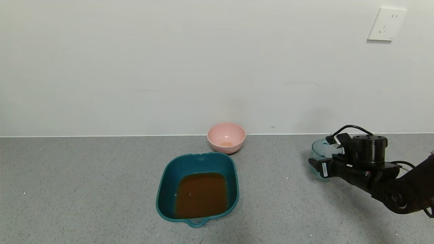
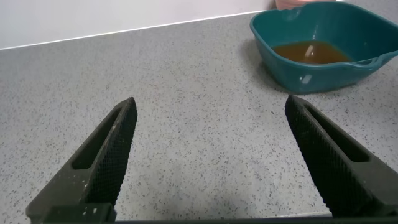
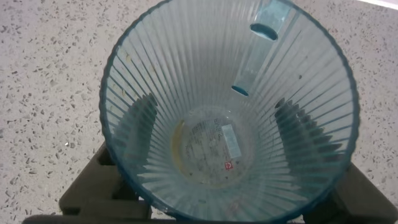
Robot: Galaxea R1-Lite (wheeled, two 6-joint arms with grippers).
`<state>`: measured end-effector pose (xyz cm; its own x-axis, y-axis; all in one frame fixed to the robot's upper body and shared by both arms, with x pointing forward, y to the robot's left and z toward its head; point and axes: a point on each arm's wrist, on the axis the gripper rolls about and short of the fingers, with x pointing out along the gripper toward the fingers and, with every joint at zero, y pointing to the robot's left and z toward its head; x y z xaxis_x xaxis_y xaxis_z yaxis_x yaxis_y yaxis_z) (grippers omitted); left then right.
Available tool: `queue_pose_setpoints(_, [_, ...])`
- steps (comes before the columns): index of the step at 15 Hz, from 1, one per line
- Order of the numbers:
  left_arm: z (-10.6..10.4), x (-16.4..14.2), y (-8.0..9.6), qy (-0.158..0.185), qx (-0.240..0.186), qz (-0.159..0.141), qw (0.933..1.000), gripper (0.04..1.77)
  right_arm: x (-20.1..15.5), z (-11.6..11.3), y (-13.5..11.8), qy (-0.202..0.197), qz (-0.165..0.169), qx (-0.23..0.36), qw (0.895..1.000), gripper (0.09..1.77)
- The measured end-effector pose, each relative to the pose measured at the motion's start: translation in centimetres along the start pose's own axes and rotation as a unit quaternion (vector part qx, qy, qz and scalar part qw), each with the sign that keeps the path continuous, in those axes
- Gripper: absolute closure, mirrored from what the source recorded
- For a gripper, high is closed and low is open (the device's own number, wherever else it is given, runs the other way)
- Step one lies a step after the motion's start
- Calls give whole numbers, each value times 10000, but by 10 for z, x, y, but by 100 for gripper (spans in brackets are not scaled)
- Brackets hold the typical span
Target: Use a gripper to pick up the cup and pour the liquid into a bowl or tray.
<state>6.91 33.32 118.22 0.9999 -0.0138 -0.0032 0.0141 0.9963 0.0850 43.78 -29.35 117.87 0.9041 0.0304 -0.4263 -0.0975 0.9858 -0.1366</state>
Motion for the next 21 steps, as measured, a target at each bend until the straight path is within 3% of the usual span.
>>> queue_pose_setpoints(6, [0,0,0,2,0,0,10000,9,2,-2,0,17,0,-5,10000,50])
queue_pose_setpoints(12, [0,0,0,2,0,2,10000,9,2,-2,0,21,2,-7,10000,30])
queue_pose_setpoints(21, [0,0,0,0,0,2,10000,9,-1,2,-1,-41,-12,10,10000,20])
